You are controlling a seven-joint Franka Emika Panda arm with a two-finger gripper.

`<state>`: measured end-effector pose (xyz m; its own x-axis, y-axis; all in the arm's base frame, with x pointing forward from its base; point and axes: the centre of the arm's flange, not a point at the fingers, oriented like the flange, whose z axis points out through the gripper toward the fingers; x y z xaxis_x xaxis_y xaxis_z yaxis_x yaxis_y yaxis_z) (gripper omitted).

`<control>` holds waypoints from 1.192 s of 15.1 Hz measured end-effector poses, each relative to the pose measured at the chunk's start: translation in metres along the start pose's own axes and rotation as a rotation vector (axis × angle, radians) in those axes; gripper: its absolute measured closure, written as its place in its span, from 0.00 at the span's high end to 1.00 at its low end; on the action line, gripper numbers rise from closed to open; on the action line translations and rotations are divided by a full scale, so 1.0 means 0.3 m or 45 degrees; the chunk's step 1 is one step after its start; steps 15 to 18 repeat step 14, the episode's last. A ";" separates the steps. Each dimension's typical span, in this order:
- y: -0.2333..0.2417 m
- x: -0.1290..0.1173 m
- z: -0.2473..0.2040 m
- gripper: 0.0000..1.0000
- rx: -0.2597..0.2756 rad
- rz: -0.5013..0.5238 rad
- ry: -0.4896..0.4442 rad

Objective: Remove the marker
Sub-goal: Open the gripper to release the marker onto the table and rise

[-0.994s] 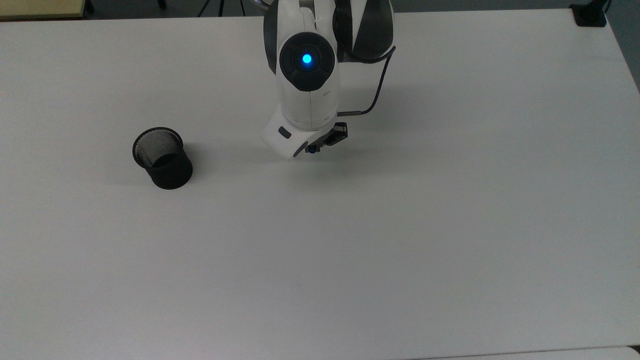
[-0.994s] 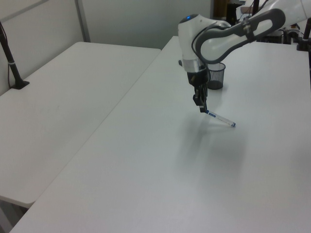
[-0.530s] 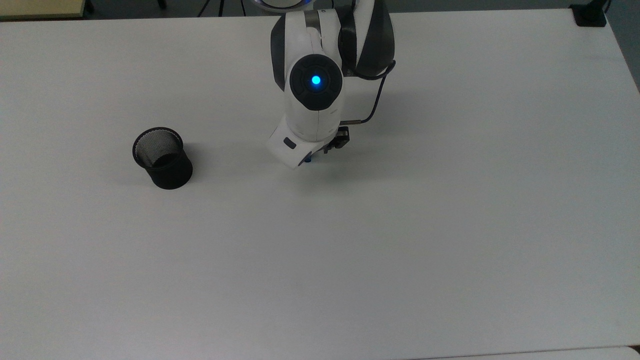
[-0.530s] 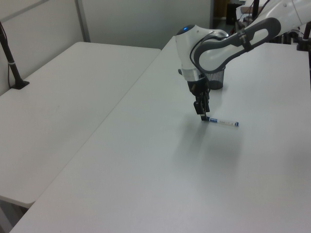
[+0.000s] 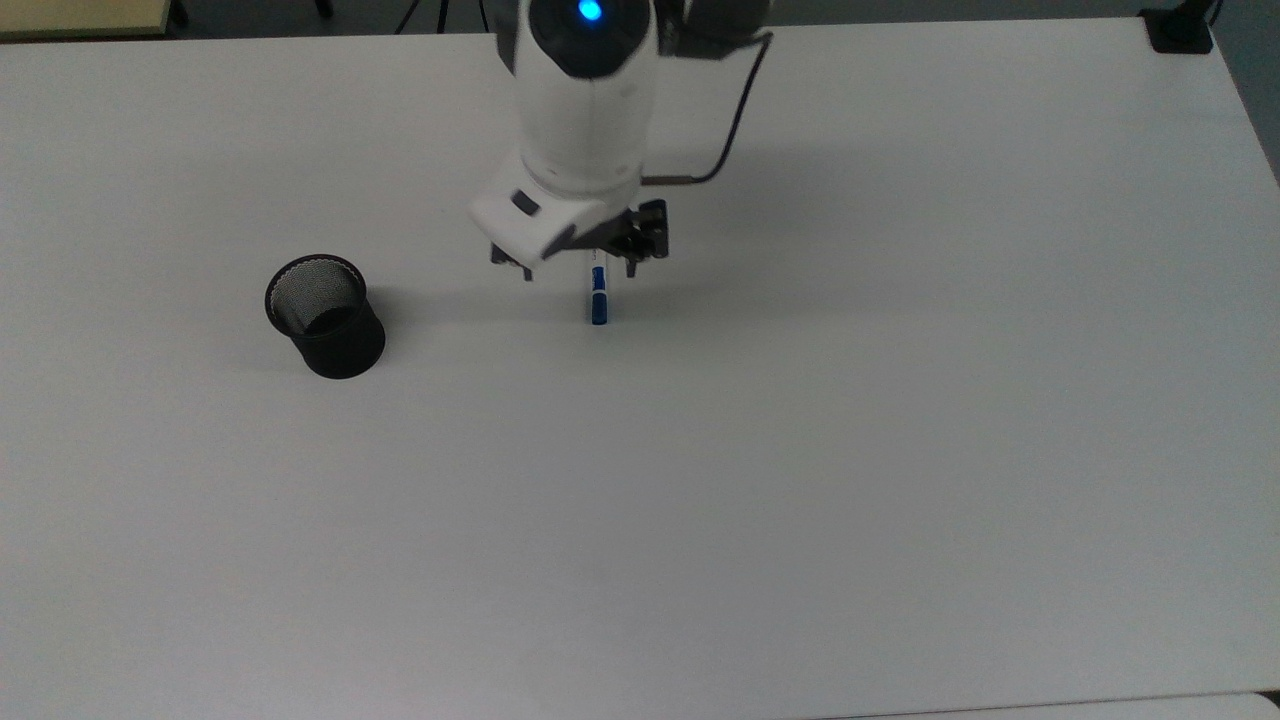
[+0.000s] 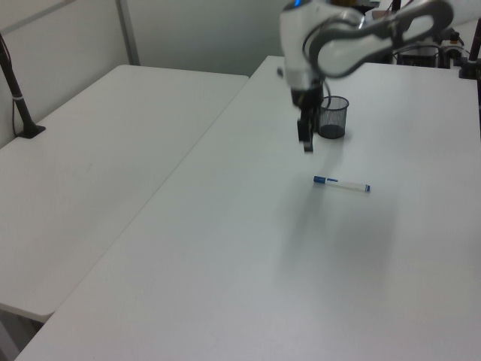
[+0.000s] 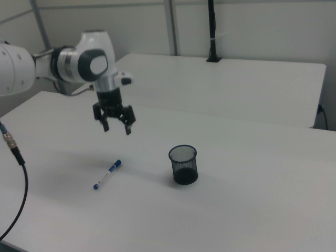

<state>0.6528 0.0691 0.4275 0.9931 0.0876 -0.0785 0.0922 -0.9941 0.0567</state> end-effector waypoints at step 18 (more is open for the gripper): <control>0.298 -0.246 -0.323 1.00 -0.001 0.163 0.066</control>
